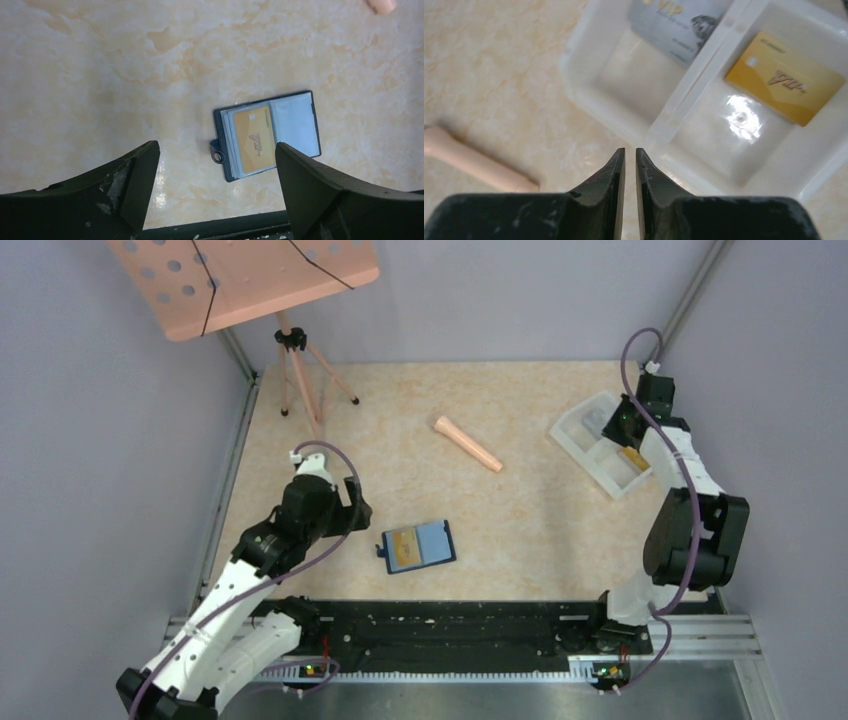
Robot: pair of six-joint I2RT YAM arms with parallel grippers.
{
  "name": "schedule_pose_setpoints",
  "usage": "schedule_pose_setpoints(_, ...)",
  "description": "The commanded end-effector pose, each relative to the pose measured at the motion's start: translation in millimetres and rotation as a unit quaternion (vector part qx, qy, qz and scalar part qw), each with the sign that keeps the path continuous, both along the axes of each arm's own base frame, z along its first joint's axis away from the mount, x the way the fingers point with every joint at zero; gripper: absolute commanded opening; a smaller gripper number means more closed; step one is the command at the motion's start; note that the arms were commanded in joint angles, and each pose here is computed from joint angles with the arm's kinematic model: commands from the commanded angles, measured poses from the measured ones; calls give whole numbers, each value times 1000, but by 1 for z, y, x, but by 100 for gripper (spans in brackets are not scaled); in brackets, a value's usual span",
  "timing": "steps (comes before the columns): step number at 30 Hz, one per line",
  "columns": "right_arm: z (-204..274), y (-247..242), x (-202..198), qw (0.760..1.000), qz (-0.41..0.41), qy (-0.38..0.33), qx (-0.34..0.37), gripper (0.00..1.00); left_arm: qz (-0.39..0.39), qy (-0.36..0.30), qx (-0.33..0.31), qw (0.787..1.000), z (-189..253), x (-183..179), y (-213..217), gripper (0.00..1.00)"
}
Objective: Take the credit cards out of the card holder
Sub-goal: Place the credit card in the storage box, then remove the credit card from the card holder.
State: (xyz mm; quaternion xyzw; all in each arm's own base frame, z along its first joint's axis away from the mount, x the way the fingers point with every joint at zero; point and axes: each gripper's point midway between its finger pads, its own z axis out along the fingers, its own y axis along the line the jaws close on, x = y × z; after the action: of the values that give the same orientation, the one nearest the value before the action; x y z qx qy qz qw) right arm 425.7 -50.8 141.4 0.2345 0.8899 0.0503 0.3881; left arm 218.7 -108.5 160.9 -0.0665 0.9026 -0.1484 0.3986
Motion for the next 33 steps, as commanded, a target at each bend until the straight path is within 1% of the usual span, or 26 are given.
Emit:
schedule_pose_setpoints(1, 32, 60, -16, 996, 71, -44, 34, 17, -30, 39, -52, 997, -19, 0, -28, 89)
schedule_pose_setpoints(3, 38, 82, -27, 993, 96, -52, 40, 20, -51, 63, -79, 994, -31, -4, -42, 87)
schedule_pose_setpoints(5, 46, 115, -39, 986, 136, -74, 62, 22, -56, 85, -93, 990, -43, -6, -49, 86)
schedule_pose_setpoints(10, 46, 187, -73, 962, 222, -104, 117, 26, -57, 116, -108, 986, -73, -10, -57, 81)
schedule_pose_setpoints(14, 31, 257, -111, 931, 306, -93, 176, 27, -54, 125, -115, 984, -90, -12, -59, 76)
schedule_pose_setpoints(16, 29, 293, -127, 910, 341, -98, 216, 27, -54, 129, -120, 983, -97, -14, -60, 74)
schedule_pose_setpoints(22, 4, 378, -178, 867, 417, -64, 265, 28, -61, 133, -124, 982, -108, -17, -62, 68)
schedule_pose_setpoints(24, -5, 400, -192, 853, 439, -53, 277, 27, -59, 135, -115, 982, -113, -18, -58, 65)
schedule_pose_setpoints(28, -26, 426, -208, 835, 468, -29, 287, 27, -56, 145, -106, 982, -122, -20, -56, 59)
schedule_pose_setpoints(31, -42, 433, -214, 829, 480, -21, 288, 27, -54, 149, -106, 982, -126, -22, -55, 50)
schedule_pose_setpoints(33, -54, 433, -216, 829, 484, -13, 280, 28, -52, 149, -106, 982, -127, -21, -55, 41)
